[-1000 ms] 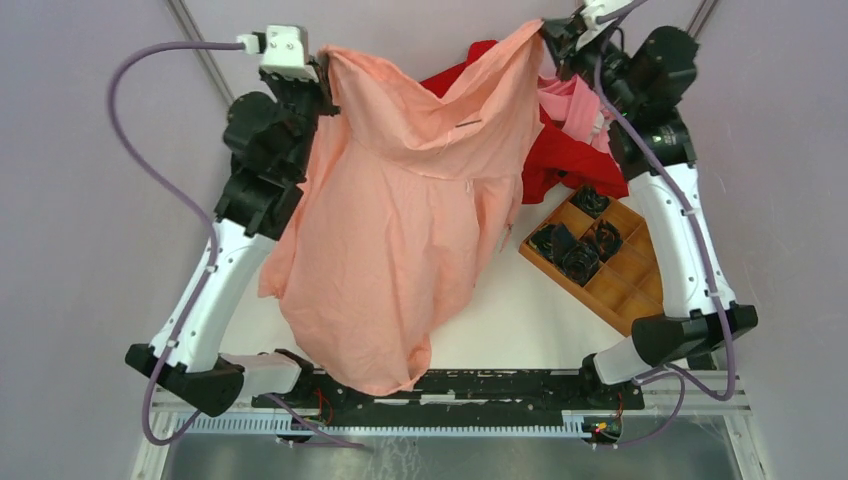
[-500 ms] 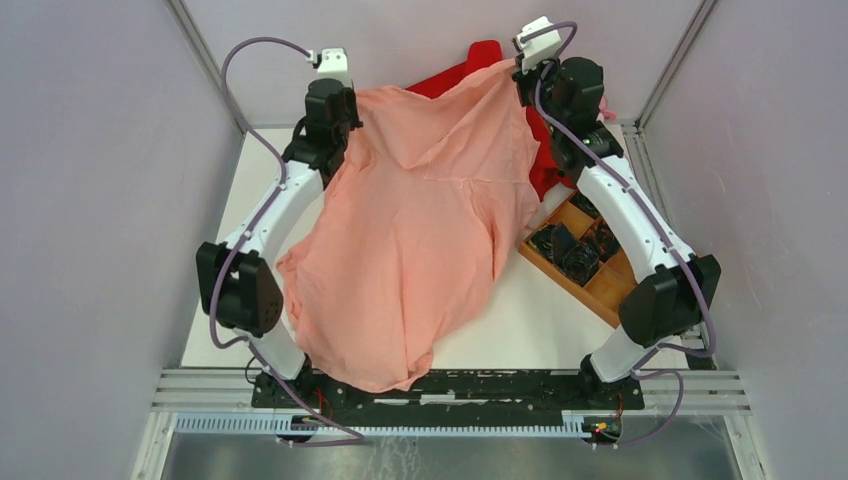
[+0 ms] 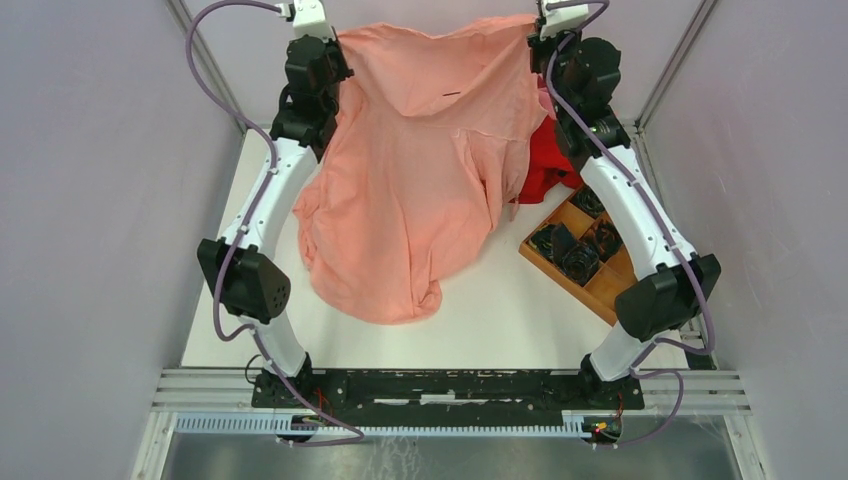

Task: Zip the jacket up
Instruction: Flatten out the jacket at the center of the board.

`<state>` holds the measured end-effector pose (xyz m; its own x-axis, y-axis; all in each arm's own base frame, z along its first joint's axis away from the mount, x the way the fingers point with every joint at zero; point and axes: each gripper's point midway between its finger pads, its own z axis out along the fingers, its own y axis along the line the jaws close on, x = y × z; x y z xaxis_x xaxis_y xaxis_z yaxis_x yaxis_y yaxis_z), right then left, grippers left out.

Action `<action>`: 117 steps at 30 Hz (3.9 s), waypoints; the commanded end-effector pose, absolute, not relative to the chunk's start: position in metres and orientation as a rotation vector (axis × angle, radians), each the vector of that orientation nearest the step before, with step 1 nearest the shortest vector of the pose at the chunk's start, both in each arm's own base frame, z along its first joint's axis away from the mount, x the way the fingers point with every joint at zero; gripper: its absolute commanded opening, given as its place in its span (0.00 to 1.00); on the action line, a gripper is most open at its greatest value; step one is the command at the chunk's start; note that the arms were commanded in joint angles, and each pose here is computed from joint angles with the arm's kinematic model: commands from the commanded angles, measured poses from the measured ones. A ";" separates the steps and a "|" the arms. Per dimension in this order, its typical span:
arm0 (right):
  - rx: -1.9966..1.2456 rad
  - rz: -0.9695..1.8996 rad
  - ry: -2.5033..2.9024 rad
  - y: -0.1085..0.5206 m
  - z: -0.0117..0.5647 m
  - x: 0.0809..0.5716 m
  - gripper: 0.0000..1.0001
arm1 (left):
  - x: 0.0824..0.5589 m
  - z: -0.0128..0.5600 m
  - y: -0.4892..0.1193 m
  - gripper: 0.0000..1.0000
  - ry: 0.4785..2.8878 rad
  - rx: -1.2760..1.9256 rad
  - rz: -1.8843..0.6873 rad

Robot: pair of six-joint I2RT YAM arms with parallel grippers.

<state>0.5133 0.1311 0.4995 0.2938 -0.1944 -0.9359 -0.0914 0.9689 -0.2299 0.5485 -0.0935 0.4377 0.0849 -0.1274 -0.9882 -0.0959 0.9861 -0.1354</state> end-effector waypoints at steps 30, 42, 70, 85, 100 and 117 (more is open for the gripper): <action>-0.664 0.426 1.301 0.237 0.435 0.482 0.04 | 0.588 0.350 -0.059 0.02 1.612 -0.288 -0.004; -0.874 0.464 1.215 0.250 0.446 0.447 0.10 | 0.552 0.386 -0.078 0.02 1.552 -0.141 -0.131; -0.585 0.231 1.546 0.154 0.377 0.445 0.07 | 0.410 0.438 -0.210 0.02 1.456 0.152 -0.613; -0.485 0.242 1.743 0.067 0.284 0.452 0.19 | 0.447 0.308 -0.314 0.02 1.797 0.153 -0.514; -0.749 0.616 1.492 0.112 0.298 0.365 0.51 | 0.386 0.287 -0.393 0.68 1.867 0.626 -0.987; -0.814 0.986 1.466 0.208 0.271 0.312 0.55 | 0.344 0.283 -0.185 0.90 1.809 0.338 -0.614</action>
<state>0.3155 0.1802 0.2595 -0.1444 0.0279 -0.9891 -0.8871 0.4392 0.1419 0.3474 -0.2206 0.3256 -0.2657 -0.0470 -0.9629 0.6148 0.7611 -0.2068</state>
